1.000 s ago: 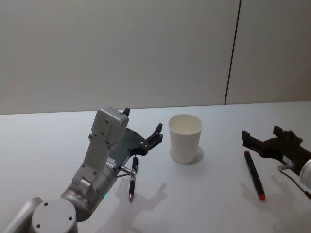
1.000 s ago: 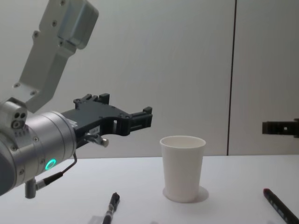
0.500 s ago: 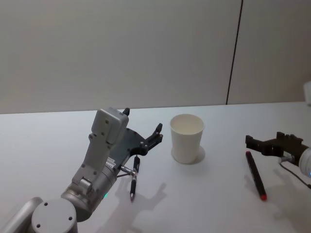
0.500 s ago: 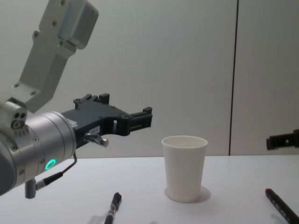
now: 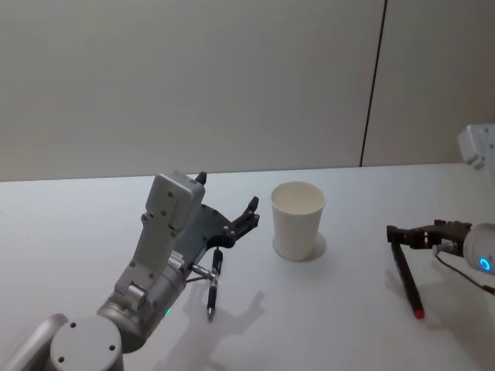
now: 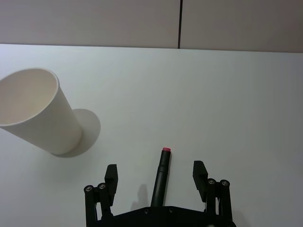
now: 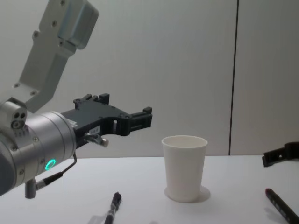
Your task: Place the pen into the pen holder.
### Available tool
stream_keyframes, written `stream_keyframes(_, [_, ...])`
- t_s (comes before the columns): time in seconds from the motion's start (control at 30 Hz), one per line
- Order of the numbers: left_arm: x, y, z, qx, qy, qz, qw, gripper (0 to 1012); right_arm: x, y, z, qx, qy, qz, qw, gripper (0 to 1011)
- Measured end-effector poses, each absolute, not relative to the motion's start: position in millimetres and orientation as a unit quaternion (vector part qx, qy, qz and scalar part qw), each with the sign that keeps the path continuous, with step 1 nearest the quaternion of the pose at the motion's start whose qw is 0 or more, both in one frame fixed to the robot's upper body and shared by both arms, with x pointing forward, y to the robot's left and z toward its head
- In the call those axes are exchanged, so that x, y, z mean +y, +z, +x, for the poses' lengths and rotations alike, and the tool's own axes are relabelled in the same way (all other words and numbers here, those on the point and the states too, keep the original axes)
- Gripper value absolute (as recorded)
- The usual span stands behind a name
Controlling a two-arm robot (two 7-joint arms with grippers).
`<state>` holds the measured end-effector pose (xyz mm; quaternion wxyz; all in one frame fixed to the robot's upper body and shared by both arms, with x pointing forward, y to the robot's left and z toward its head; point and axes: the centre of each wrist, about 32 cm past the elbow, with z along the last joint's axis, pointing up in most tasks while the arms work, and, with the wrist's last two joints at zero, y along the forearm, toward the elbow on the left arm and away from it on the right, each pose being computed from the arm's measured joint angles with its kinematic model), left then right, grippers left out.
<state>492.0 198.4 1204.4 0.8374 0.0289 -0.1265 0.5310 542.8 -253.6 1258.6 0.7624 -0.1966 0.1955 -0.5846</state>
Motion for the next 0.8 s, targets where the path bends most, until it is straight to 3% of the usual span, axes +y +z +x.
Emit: stream_keyframes(0.8, [198, 1204, 492, -0.126, 0.531, 0.029, 0.837, 1000, -241, 1255, 580, 0.216, -0.566, -0.258, 0.752, 1001])
